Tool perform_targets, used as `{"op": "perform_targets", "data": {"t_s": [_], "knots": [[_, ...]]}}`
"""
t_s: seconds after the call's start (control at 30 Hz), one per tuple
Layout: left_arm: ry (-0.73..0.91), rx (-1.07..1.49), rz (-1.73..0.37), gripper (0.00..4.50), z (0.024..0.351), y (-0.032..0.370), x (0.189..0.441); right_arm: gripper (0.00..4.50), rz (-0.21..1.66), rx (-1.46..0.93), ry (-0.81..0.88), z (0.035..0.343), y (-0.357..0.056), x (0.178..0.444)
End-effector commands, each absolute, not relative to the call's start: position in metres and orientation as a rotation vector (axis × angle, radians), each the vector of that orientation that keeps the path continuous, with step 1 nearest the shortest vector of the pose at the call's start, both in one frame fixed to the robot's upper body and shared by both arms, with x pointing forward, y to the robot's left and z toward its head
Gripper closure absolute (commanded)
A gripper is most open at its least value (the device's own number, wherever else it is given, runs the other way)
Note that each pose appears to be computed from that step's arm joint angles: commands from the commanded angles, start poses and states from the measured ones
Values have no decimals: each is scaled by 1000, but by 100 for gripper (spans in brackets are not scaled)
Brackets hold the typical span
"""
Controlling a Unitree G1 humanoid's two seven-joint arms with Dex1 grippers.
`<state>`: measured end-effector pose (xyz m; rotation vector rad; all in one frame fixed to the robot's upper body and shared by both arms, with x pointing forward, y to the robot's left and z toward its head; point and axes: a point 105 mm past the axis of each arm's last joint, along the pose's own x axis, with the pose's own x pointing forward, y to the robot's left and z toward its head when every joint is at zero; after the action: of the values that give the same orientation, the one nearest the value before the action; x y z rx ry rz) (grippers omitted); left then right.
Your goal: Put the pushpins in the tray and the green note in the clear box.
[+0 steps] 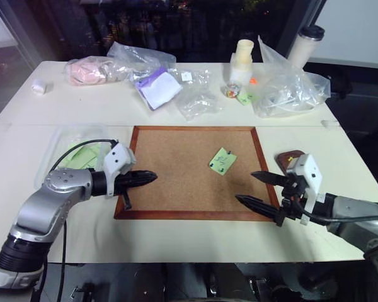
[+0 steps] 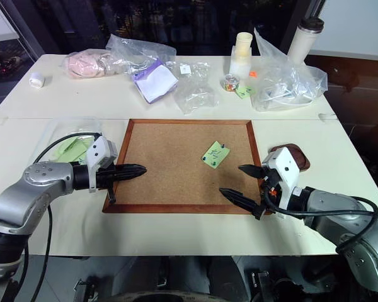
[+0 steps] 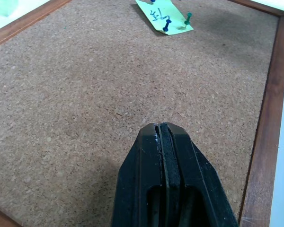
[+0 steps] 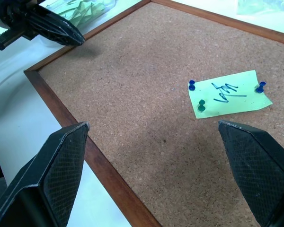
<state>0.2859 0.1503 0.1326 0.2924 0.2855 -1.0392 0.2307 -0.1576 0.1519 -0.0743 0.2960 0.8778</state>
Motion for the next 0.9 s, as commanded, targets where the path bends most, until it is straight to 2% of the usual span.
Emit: {"op": "perform_targets", "data": {"t_s": [0.03,0.53,0.73,0.9], "knots": [[225,314,-1035,448,147,148,287,0,887,-81,261,157,-155,232],[205,313,-1047,448,154,143,291,0,842,-68,233,157,-156,240],[167,320,-1135,448,167,126,301,0,773,-78,176,166,-165,260],[224,387,-1229,448,147,111,306,0,736,-111,135,170,-165,286]]}}
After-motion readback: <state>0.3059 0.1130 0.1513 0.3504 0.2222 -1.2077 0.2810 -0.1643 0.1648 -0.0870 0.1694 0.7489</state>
